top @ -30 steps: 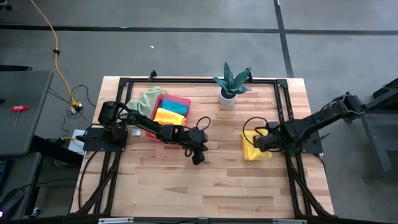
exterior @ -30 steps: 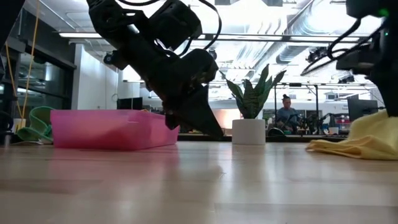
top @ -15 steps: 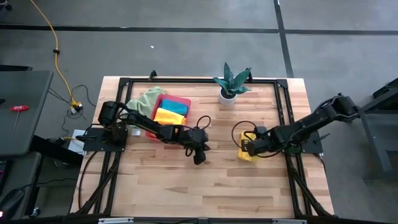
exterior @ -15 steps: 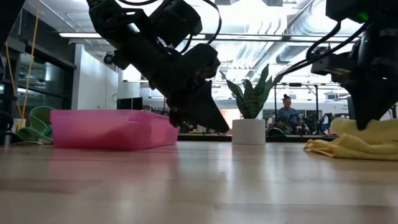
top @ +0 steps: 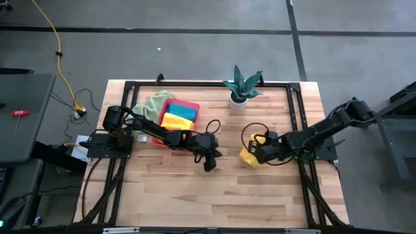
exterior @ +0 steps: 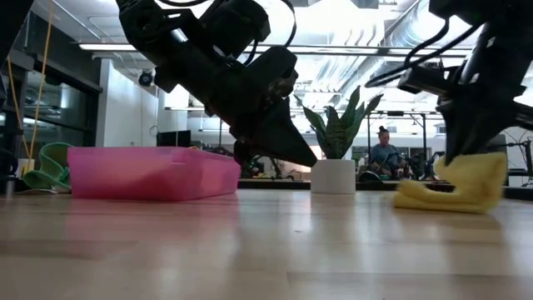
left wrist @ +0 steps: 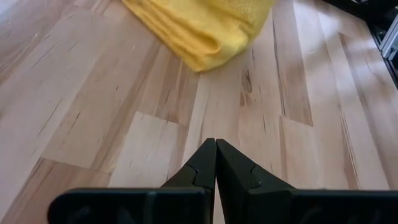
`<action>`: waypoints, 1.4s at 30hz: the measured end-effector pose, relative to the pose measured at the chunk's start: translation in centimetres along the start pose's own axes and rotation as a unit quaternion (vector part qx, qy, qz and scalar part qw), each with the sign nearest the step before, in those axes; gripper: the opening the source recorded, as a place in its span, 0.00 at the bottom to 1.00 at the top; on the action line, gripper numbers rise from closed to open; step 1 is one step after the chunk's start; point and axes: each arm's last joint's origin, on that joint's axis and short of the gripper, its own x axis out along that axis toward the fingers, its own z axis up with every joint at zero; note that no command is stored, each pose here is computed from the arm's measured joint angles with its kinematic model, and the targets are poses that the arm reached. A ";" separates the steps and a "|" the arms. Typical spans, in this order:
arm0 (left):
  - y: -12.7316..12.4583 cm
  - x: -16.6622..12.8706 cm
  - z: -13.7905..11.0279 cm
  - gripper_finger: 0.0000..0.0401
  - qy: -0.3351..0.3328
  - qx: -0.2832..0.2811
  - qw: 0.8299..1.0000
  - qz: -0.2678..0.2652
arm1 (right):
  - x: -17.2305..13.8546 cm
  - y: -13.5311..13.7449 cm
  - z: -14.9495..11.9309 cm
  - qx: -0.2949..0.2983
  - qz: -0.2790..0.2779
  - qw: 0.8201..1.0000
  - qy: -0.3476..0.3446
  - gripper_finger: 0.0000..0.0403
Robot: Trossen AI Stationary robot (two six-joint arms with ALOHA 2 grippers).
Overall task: Fold microfiber towels
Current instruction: Fold the yellow microfiber cloth
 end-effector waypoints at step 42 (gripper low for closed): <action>-0.6 0.0 1.6 0.00 0.004 0.013 1.000 0.000 | -4.7 -1.9 0.9 -0.067 0.038 0.995 0.061 0.40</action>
